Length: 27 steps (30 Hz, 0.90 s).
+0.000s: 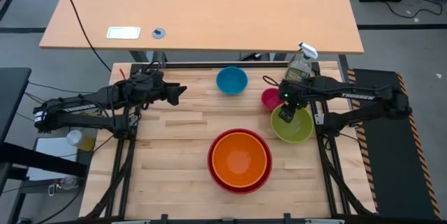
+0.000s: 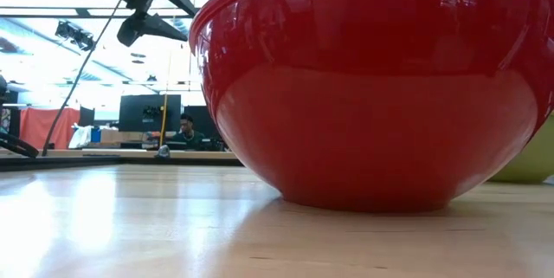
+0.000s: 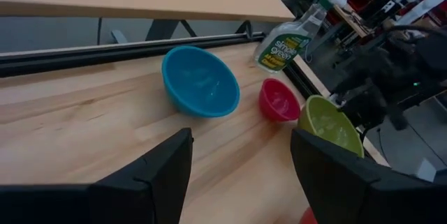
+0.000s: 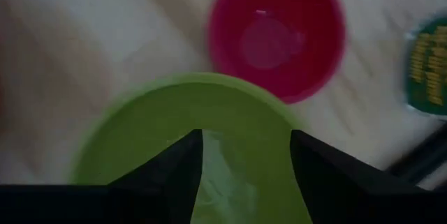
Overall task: Nest bowls inside each other
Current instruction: Stack the green bowl on the orange bowl
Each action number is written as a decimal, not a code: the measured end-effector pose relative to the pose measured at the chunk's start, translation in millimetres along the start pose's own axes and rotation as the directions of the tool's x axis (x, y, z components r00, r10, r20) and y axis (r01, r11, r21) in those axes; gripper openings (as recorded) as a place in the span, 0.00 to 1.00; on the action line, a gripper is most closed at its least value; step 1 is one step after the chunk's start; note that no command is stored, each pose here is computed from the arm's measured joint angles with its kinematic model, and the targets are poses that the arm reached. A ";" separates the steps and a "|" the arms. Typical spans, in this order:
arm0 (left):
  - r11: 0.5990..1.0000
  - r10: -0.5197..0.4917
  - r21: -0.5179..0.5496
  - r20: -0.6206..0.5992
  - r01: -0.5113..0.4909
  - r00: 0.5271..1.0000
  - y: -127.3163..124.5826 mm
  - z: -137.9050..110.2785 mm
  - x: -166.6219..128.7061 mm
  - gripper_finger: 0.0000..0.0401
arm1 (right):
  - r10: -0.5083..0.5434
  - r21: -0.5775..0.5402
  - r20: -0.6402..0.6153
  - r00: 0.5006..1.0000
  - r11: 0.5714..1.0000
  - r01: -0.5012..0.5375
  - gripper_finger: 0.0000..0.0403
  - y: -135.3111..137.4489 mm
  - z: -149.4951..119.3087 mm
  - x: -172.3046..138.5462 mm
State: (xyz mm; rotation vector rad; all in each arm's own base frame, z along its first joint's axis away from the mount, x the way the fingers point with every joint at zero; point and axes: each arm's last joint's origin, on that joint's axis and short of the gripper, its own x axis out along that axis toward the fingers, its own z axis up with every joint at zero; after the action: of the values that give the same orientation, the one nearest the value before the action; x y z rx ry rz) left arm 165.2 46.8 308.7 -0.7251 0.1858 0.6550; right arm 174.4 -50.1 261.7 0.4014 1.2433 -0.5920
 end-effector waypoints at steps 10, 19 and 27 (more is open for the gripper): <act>1.000 -0.006 -0.006 0.010 0.006 1.000 -0.5 1.1 0.1 0.61 | -0.074 0.097 -0.140 0.987 0.991 0.088 0.65 -27.1 5.4 30.5; 1.000 -0.005 -0.005 0.009 0.005 1.000 -0.4 1.0 0.1 0.61 | -0.024 0.005 -0.305 0.952 1.000 0.027 0.70 -48.1 15.2 57.4; 1.000 -0.004 -0.005 0.009 0.004 1.000 -0.4 1.0 0.1 0.61 | -0.028 -0.074 -0.375 0.927 0.997 0.000 0.63 -49.8 18.5 71.8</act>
State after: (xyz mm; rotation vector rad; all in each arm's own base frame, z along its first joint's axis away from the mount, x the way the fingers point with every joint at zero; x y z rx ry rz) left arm 165.4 47.2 309.6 -0.7269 0.1748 0.6545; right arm 172.2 -114.3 199.7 0.4590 1.6320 -0.4929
